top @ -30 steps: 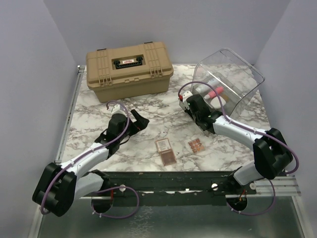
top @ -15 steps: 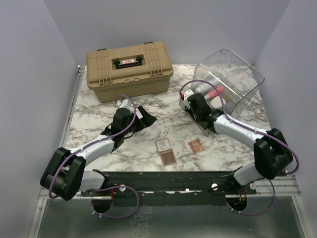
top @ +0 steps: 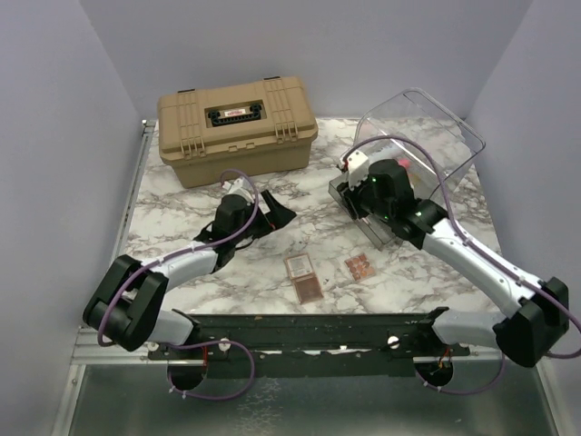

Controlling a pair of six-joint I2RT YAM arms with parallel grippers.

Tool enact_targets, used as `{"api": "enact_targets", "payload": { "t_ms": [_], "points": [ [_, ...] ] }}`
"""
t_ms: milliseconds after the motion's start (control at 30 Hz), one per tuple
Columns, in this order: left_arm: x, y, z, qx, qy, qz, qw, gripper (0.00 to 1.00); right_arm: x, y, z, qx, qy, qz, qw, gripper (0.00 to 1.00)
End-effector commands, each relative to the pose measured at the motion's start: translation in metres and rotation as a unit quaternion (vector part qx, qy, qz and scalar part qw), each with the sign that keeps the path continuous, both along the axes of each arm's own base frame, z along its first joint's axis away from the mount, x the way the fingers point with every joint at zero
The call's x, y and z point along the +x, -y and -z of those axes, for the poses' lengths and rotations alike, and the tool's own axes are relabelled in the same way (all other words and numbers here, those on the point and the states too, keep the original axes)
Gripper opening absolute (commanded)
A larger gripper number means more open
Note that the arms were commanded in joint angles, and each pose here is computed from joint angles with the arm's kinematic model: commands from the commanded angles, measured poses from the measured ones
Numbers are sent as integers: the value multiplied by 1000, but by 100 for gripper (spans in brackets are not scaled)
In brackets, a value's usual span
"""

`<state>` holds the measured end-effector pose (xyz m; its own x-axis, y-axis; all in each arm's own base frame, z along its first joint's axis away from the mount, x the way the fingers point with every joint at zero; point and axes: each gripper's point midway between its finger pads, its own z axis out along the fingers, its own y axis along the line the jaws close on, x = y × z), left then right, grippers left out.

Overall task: Organize the makeup
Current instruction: Place the lipstick in the drawer.

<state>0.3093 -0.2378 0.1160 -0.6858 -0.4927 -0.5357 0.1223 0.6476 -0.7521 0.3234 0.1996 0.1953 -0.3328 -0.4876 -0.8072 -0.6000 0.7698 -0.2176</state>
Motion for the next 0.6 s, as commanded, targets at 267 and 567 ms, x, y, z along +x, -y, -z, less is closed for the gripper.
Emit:
{"api": "enact_targets", "payload": {
  "t_ms": [267,567],
  "points": [
    [-2,48,-15,-18,23,44,999,96,-45,-30,-116,211,59,-72,973,65],
    [-8,56,-15,-17,24,55,998,96,-52,-28,-119,291,-3,0,957,89]
  ]
}}
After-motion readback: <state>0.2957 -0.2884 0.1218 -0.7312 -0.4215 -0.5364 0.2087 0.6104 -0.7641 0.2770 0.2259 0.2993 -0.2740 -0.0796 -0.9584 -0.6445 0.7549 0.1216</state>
